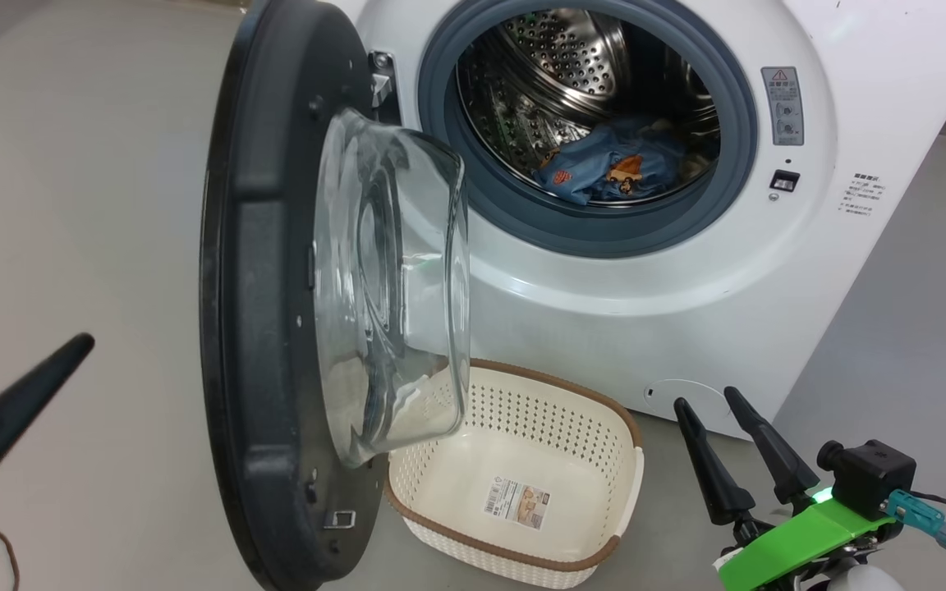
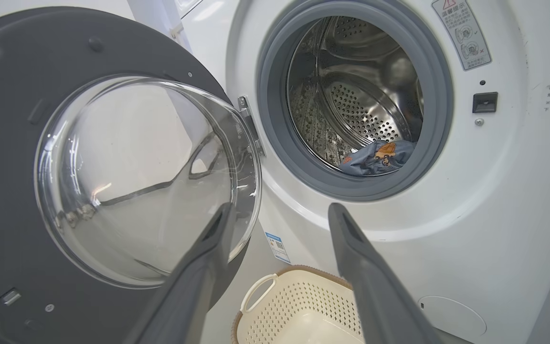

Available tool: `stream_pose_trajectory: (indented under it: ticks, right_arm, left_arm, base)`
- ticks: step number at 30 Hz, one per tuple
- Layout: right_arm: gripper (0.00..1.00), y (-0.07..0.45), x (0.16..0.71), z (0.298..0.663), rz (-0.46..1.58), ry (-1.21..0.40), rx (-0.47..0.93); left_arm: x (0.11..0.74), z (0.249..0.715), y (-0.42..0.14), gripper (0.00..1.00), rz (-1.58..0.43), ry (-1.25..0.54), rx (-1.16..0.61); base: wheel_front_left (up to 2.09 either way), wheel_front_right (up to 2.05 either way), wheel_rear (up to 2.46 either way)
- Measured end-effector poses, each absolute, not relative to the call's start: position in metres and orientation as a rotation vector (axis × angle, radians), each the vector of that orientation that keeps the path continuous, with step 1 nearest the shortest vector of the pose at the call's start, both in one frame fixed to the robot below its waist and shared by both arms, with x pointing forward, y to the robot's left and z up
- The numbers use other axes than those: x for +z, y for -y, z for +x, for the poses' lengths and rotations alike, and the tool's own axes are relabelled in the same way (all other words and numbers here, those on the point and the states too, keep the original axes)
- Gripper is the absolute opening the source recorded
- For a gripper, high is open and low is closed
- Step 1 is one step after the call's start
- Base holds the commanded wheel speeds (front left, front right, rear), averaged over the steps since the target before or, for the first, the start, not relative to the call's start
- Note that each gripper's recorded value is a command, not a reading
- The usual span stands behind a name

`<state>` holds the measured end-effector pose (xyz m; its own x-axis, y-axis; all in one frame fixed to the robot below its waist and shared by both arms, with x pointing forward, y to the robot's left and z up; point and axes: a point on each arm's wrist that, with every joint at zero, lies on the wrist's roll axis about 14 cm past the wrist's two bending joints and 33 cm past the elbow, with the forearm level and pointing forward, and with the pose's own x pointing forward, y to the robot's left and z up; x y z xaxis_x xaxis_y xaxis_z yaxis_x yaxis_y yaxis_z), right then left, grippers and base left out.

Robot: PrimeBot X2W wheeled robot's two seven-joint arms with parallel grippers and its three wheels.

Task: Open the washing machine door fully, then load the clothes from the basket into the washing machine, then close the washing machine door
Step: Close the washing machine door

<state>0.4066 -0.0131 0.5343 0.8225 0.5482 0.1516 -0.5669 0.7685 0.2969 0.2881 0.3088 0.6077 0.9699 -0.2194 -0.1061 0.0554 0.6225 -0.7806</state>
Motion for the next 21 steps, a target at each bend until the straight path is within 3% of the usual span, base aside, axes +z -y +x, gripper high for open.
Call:
stream_pose_trajectory:
  ticks: [10, 21]
  right_arm:
    - [1.00, 0.018, 0.534, 0.408, 0.342, 0.059, 0.592]
    - [1.00, 0.021, 0.534, 0.411, 0.345, 0.062, 0.582]
  left_arm:
    - [0.602, 0.279, -0.295, 1.00, -0.766, -0.119, -0.102]
    - [0.561, 0.269, -0.303, 1.00, -0.582, 0.010, 0.105]
  base:
    - [0.00, 0.00, 0.00]
    - [0.00, 0.00, 0.00]
